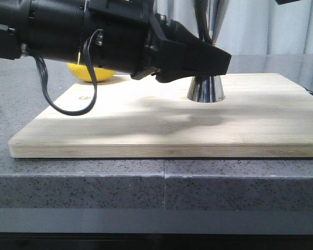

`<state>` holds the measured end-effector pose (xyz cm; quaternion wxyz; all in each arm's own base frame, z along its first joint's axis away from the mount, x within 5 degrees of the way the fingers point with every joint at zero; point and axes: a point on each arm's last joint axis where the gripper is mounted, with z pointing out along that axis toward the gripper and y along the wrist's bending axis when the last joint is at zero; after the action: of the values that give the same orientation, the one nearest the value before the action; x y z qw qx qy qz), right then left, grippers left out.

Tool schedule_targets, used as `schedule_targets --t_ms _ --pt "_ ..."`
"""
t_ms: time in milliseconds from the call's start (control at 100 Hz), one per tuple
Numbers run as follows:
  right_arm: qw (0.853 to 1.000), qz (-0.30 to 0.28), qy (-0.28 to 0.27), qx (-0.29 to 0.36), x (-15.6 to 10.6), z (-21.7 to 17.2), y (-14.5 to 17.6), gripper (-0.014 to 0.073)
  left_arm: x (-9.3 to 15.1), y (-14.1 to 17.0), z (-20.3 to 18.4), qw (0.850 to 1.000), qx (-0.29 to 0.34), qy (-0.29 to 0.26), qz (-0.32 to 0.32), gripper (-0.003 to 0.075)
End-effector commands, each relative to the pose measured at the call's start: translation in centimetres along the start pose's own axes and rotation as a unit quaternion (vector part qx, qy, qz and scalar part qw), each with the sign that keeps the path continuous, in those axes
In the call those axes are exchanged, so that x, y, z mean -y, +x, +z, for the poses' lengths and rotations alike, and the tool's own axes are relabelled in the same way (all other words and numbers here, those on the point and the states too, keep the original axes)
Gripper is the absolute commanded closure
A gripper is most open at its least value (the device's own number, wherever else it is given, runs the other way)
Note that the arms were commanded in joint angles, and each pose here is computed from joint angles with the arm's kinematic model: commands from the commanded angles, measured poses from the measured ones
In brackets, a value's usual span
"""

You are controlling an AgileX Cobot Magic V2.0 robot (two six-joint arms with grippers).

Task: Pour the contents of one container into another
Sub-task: 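Tilt the beaker with the right gripper, pouring liquid into the jigger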

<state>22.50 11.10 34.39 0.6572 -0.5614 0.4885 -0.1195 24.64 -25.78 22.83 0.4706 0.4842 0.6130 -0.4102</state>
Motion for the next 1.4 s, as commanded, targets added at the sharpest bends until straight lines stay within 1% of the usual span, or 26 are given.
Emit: schedule_targets --t_ms 0,200,280,490,650,1390 --pt "0.999 -0.018 0.026 0.033 1.59 -0.69 -1.48 0.0354 0.69 -3.28 -0.68 0.998 0.067 0.014 0.010 0.0741" --pt "0.999 -0.031 0.022 0.027 1.51 -0.68 -1.37 0.0354 0.69 -3.28 -0.68 0.998 0.067 0.014 0.010 0.0741" --pt "0.998 -0.047 0.016 0.026 1.39 -0.67 -1.35 0.0354 0.69 -3.28 -0.68 0.998 0.067 0.014 0.010 0.0741" --pt "0.998 -0.051 0.015 0.016 1.39 -0.67 -1.18 0.0354 0.69 -3.28 -0.68 0.998 0.067 0.014 0.010 0.0741" --pt "0.998 -0.066 0.010 0.014 1.29 -0.66 -1.13 0.0354 0.69 -3.28 -0.68 0.998 0.067 0.014 0.010 0.0741" --pt "0.997 -0.082 0.008 0.005 1.39 -0.66 -1.03 0.0354 0.69 -3.28 -0.68 0.998 0.067 0.014 0.010 0.0741"
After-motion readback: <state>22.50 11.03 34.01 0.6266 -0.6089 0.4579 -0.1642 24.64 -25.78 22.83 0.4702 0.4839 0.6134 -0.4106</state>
